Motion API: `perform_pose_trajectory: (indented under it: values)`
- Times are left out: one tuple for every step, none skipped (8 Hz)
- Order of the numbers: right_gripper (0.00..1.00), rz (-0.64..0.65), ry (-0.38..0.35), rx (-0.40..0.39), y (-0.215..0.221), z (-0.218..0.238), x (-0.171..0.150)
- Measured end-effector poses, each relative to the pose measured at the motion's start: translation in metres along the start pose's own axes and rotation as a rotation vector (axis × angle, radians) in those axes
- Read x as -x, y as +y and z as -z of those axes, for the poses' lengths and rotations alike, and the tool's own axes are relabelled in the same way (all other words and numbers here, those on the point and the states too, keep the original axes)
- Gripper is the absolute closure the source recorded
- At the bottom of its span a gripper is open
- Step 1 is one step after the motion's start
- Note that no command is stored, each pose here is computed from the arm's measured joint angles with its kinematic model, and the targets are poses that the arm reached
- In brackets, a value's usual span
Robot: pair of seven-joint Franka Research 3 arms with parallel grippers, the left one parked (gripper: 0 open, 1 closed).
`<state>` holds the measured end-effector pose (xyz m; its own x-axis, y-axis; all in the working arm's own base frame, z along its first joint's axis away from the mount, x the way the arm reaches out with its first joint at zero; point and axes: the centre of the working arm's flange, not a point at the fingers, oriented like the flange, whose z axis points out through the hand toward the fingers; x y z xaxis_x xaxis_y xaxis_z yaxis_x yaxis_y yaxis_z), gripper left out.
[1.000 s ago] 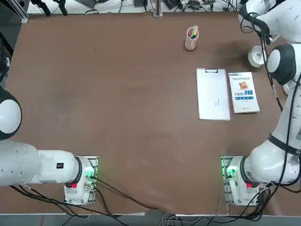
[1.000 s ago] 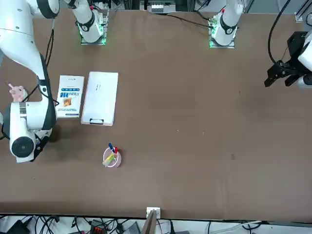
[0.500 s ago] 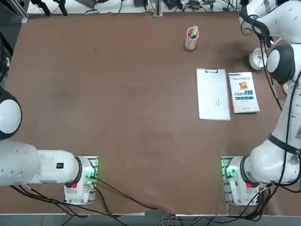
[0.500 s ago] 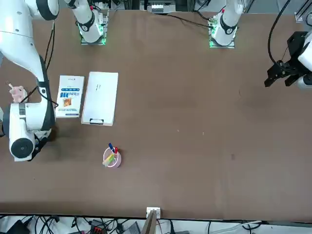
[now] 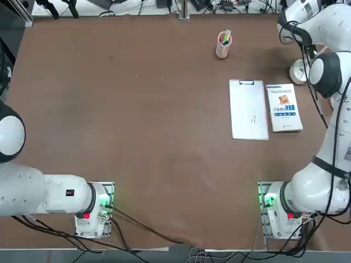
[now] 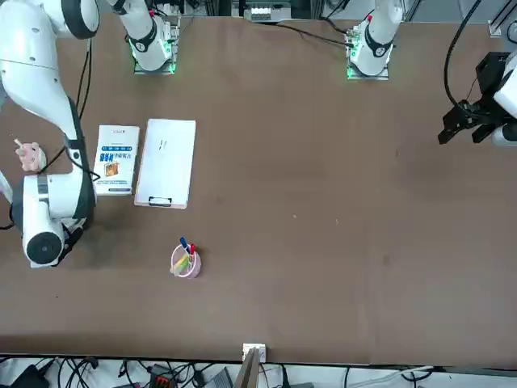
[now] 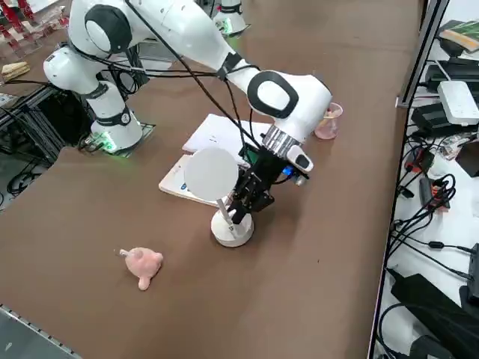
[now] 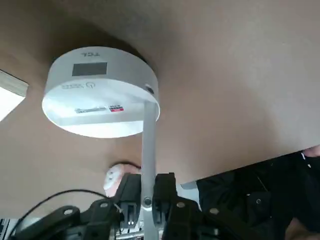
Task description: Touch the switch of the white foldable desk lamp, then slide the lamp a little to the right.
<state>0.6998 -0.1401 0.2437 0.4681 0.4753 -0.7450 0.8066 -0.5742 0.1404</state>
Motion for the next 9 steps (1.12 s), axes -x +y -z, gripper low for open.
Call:
perform_pose_trajectory:
  values:
    - [0.81,0.001,-0.001,0.001,0.0,0.0,-0.001]
    - [0.67,0.001,-0.001,0.002,-0.001,0.001,-0.001]
    - [0.63,0.002,0.0,0.005,-0.001,0.002,-0.002]
    - [0.55,0.003,0.001,0.007,-0.001,0.004,-0.003]
    - [0.38,0.006,0.006,0.015,-0.002,0.007,-0.005]
    - [0.18,0.013,0.017,0.032,-0.005,0.016,-0.01]
    - [0.01,0.024,0.028,0.054,-0.01,0.028,-0.018]
    - [0.0,0.038,0.039,0.082,-0.018,0.047,-0.027]
    - [0.0,0.048,0.056,0.12,-0.026,0.073,-0.036]
